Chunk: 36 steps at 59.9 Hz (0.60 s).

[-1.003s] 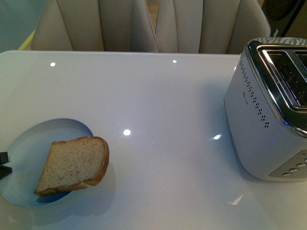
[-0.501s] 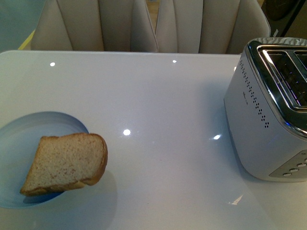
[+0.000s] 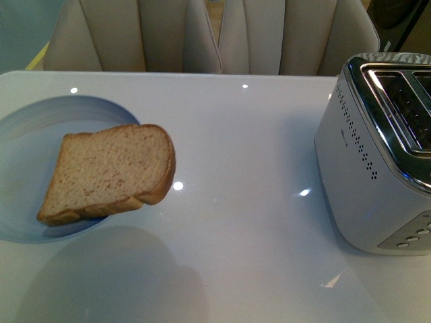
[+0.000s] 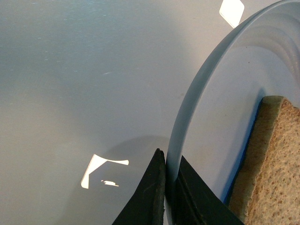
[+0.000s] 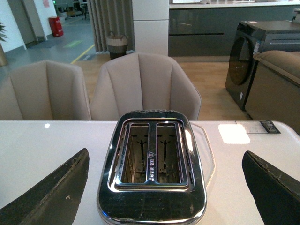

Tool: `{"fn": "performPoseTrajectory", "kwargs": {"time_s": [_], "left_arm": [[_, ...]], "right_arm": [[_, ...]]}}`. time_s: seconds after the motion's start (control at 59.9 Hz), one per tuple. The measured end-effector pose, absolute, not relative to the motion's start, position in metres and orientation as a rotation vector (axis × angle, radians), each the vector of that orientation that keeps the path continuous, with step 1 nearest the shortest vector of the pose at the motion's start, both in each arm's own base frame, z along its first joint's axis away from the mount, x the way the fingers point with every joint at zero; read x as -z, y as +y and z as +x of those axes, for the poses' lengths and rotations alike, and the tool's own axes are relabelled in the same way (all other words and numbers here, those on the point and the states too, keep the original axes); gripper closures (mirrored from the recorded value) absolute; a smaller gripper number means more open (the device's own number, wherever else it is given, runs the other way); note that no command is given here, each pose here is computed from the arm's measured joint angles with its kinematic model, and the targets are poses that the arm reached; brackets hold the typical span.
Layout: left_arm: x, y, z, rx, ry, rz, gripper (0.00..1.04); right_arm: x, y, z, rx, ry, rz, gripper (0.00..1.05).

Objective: Left arm holds plate, right arm toasts bread

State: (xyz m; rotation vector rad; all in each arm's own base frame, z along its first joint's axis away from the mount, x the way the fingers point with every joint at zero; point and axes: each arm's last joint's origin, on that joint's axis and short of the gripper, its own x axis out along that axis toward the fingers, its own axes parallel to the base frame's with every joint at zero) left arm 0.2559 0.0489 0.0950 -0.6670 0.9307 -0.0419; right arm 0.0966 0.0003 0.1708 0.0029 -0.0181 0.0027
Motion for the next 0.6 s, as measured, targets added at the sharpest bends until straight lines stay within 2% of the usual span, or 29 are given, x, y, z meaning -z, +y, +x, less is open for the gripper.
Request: {"fn": "performPoseTrajectory", "kwargs": {"time_s": [0.301, 0.602], "left_arm": [[-0.146, -0.014, 0.279, 0.144, 0.896, -0.649, 1.02], [-0.169, -0.071, 0.28, 0.24, 0.927, -0.632, 1.02]], "right_arm": [[-0.171, 0.0, 0.097, -0.003, -0.018, 0.003, 0.09], [-0.171, 0.0, 0.097, -0.003, -0.018, 0.003, 0.09]]}}
